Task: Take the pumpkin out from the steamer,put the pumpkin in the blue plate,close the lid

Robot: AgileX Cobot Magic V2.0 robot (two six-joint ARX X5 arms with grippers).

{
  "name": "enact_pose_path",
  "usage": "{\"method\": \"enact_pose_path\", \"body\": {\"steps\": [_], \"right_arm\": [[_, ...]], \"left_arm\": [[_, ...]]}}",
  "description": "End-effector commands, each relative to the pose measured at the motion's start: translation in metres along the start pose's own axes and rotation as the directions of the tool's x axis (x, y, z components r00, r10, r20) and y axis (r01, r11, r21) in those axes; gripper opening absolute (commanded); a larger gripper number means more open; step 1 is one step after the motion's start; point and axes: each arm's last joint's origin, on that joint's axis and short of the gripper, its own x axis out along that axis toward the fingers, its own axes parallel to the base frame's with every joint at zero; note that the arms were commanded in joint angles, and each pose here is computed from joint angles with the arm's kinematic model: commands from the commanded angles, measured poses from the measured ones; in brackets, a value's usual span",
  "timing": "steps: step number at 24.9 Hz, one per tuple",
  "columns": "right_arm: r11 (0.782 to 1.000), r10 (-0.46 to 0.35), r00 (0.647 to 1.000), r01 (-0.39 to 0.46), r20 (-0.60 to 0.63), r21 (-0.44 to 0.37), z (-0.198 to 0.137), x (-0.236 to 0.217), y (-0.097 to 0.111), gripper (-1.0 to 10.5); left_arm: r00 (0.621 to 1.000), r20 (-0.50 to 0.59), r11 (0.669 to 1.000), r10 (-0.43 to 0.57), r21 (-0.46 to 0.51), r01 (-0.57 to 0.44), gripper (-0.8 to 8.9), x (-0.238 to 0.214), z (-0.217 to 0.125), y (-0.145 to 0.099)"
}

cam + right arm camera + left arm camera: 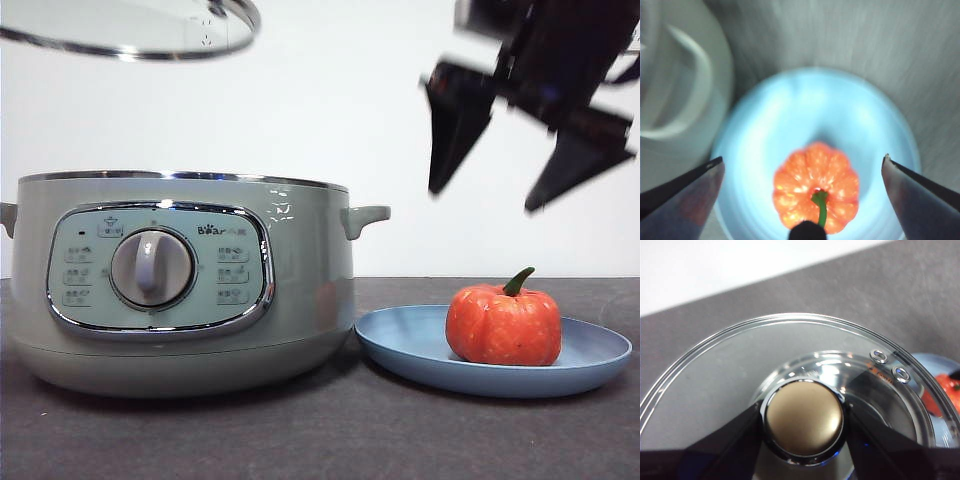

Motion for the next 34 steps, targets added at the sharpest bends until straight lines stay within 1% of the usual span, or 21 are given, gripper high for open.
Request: {"method": "enact_pose_path", "body": {"steps": [1, 3, 7, 9, 13, 16, 20, 28, 29, 30, 31, 32, 33, 34], "right_arm": [[1.0, -0.002, 0.996, 0.001, 0.091, 0.007, 0.002, -0.023, 0.0, 5.6], [1.0, -0.001, 0.988, 0.0, 0.153, 0.009, 0.003, -0.04, 0.0, 5.6], [1.0, 0.002, 0.972, -0.004, 0.234, 0.008, 0.001, -0.066, 0.0, 5.6], [1.0, 0.004, 0.964, -0.007, 0.266, 0.012, 0.0, -0.076, 0.0, 5.6], [0.999, -0.039, 0.945, 0.032, 0.326, 0.028, -0.003, -0.094, 0.0, 5.6], [0.999, -0.039, 0.944, 0.032, 0.327, 0.028, -0.005, -0.098, 0.0, 5.6], [0.999, -0.04, 0.949, 0.033, 0.312, 0.029, -0.007, -0.098, 0.0, 5.6], [0.999, -0.041, 0.949, 0.034, 0.313, 0.028, -0.007, -0.098, 0.0, 5.6], [0.999, -0.041, 0.949, 0.034, 0.313, 0.028, -0.007, -0.098, 0.0, 5.6], [0.999, -0.041, 0.949, 0.034, 0.313, 0.028, -0.007, -0.098, 0.0, 5.6], [0.999, -0.041, 0.949, 0.034, 0.313, 0.028, -0.007, -0.098, 0.0, 5.6], [0.999, -0.041, 0.949, 0.033, 0.313, 0.028, -0.007, -0.098, 0.0, 5.6], [0.999, -0.041, 0.949, 0.034, 0.313, 0.028, -0.007, -0.098, 0.0, 5.6], [0.999, -0.041, 0.949, 0.033, 0.313, 0.028, -0.007, -0.098, 0.0, 5.6]], "left_arm": [[0.998, 0.031, 0.999, -0.051, -0.009, 0.051, -0.09, 0.008, 0.007, -0.002], [0.996, -0.003, 0.996, -0.084, -0.007, 0.084, -0.09, 0.019, 0.006, -0.004], [0.994, -0.064, 0.996, -0.086, -0.006, 0.086, -0.09, 0.043, 0.004, -0.007], [0.99, -0.087, 0.994, -0.107, -0.007, 0.107, -0.09, 0.056, 0.003, -0.009], [0.979, -0.134, 0.988, -0.156, -0.014, 0.156, -0.09, 0.087, -0.001, -0.013], [0.974, -0.165, 0.987, -0.158, -0.016, 0.157, -0.09, 0.107, -0.005, -0.015], [0.964, -0.215, 0.988, -0.154, -0.018, 0.154, -0.09, 0.122, -0.011, -0.017], [0.945, -0.287, 0.988, -0.154, -0.022, 0.154, -0.08, 0.128, -0.02, -0.017], [0.943, -0.298, 0.988, -0.149, -0.017, 0.151, 0.05, 0.128, -0.021, -0.017], [0.94, -0.307, 0.989, -0.146, -0.012, 0.15, 0.3, 0.128, -0.021, -0.017], [0.94, -0.31, 0.989, -0.146, -0.012, 0.149, 1.23, 0.128, -0.022, -0.017], [0.94, -0.309, 0.989, -0.146, -0.012, 0.149, 2.95, 0.128, -0.022, -0.017], [0.941, -0.305, 0.989, -0.146, -0.012, 0.149, 4.11, 0.128, -0.021, -0.017], [0.943, -0.298, 0.989, -0.146, -0.012, 0.15, 4.44, 0.128, -0.021, -0.017]]}}
